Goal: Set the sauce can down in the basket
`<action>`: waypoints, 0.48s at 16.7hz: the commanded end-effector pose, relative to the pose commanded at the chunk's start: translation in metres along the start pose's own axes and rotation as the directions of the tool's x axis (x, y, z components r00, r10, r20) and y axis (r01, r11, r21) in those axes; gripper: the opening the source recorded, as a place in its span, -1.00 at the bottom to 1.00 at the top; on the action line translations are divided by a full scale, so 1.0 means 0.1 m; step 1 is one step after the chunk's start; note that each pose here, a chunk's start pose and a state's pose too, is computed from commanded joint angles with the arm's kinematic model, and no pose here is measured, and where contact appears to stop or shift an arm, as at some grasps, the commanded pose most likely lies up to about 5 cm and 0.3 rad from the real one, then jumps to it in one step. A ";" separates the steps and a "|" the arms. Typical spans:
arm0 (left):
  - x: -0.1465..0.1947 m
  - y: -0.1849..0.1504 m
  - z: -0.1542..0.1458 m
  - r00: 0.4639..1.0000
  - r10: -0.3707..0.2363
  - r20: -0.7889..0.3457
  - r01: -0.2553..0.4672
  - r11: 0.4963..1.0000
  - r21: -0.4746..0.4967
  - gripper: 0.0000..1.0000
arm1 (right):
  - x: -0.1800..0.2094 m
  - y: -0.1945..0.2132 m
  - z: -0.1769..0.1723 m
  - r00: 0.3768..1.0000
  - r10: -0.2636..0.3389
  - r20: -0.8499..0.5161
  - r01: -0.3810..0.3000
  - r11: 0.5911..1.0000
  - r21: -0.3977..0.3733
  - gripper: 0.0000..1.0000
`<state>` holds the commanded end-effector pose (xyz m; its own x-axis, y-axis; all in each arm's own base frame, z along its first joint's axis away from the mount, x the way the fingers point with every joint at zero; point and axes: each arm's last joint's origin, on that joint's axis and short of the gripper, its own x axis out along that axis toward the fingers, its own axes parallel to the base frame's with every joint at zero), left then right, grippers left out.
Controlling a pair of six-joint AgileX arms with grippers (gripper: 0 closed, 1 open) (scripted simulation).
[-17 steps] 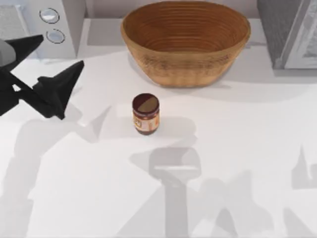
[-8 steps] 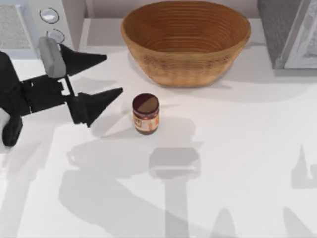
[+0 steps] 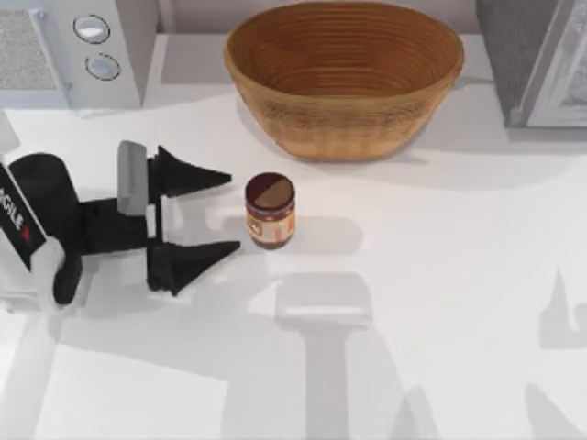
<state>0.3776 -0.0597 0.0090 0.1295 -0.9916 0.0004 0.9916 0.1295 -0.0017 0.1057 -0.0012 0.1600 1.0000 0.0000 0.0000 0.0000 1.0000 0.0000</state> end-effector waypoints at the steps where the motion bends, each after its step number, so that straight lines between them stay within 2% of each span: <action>1: 0.00 0.00 -0.03 1.000 -0.007 0.000 0.007 1.000 0.001 1.00 | 0.00 0.00 0.00 1.000 0.000 0.000 0.000 1.000 0.000 1.00; 8: 0.04 0.01 -0.03 1.000 -0.005 0.000 0.005 1.000 0.000 1.00 | 0.00 0.00 0.00 1.000 0.000 0.000 0.000 1.000 0.000 1.00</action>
<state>0.3786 -0.0633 0.0059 0.1246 -0.9922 0.0004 0.9922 0.1246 -0.0013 0.1057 -0.0012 0.1600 1.0000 0.0000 0.0000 0.0000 1.0000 0.0000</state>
